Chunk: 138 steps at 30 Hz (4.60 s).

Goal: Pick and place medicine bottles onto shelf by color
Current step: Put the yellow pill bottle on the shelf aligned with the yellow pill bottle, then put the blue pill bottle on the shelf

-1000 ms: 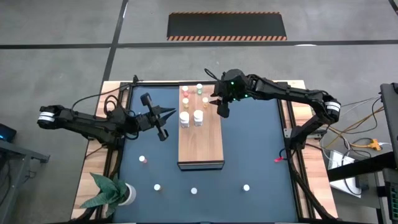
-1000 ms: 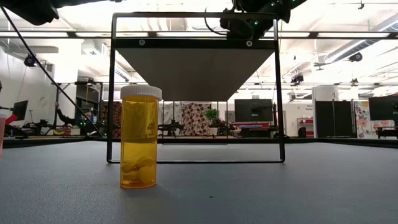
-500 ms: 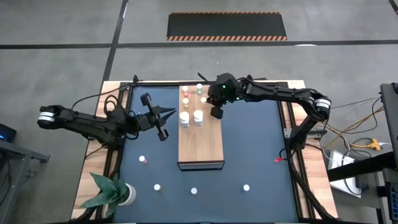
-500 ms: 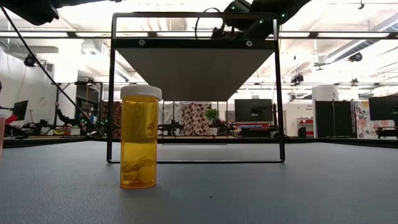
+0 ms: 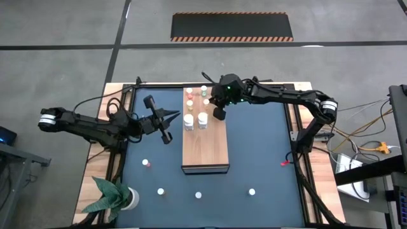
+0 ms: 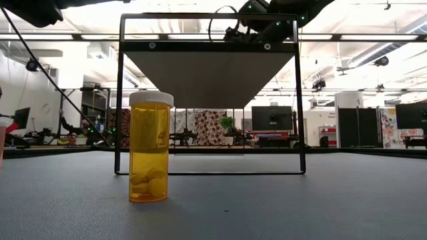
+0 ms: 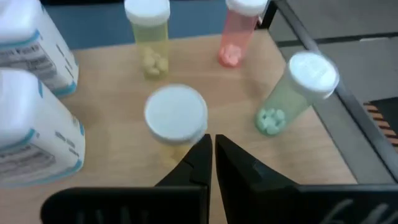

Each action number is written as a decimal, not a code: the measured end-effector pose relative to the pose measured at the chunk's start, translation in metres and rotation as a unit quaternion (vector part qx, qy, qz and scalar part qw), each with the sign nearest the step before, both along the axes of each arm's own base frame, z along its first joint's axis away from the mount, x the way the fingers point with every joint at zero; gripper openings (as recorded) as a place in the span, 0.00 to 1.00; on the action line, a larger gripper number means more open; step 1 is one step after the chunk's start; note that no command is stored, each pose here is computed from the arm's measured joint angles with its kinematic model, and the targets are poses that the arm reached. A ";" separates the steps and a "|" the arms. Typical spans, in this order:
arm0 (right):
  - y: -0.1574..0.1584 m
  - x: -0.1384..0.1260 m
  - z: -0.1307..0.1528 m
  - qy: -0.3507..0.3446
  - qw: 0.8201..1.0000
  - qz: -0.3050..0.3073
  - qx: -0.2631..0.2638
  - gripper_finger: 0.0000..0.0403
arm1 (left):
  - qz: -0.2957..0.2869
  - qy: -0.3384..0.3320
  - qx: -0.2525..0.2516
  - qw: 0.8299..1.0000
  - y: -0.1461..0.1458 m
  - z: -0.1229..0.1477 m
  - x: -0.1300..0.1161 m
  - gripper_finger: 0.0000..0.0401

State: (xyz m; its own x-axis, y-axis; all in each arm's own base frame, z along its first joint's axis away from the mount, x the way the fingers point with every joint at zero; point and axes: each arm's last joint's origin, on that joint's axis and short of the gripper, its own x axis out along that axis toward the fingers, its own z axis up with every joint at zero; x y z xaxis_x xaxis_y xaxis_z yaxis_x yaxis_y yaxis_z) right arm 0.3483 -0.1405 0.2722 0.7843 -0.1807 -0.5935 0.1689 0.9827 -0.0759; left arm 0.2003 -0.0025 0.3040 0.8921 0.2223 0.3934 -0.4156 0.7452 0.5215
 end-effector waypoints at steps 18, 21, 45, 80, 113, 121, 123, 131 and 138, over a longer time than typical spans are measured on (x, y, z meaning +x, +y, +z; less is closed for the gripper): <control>-0.001 0.009 -0.009 -0.015 1.000 0.006 0.009 0.03 | 0.004 0.002 0.009 1.000 0.000 0.000 0.000 0.03; -0.002 0.011 -0.013 -0.008 1.000 0.005 0.013 0.03 | 0.005 0.002 0.009 1.000 0.000 0.000 0.000 0.03; -0.004 -0.036 0.040 0.001 0.994 0.062 -0.090 0.03 | 0.200 0.047 -0.063 0.977 0.018 -0.009 -0.008 0.03; 0.123 -0.076 0.102 -0.075 0.977 0.167 0.114 0.03 | -0.199 -0.032 -0.115 0.973 -0.027 0.014 -0.013 0.03; 0.376 -0.121 -0.021 0.248 0.946 0.001 0.210 0.03 | -0.444 -0.026 -0.168 0.880 -0.111 -0.019 0.014 0.03; 0.386 -0.134 -0.032 0.257 0.955 0.011 0.148 0.22 | -0.444 -0.027 -0.168 0.880 -0.110 -0.018 0.014 0.03; 0.389 -0.139 -0.032 0.236 0.964 0.023 0.117 0.29 | -0.443 -0.027 -0.168 0.880 -0.110 -0.018 0.014 0.03; 0.389 -0.154 -0.048 0.175 0.984 0.028 0.005 0.45 | -0.443 -0.025 -0.168 0.880 -0.110 -0.019 0.014 0.03; 0.383 -0.159 -0.078 0.161 0.986 0.035 0.001 0.46 | -0.441 -0.024 -0.169 0.881 -0.110 -0.020 0.014 0.03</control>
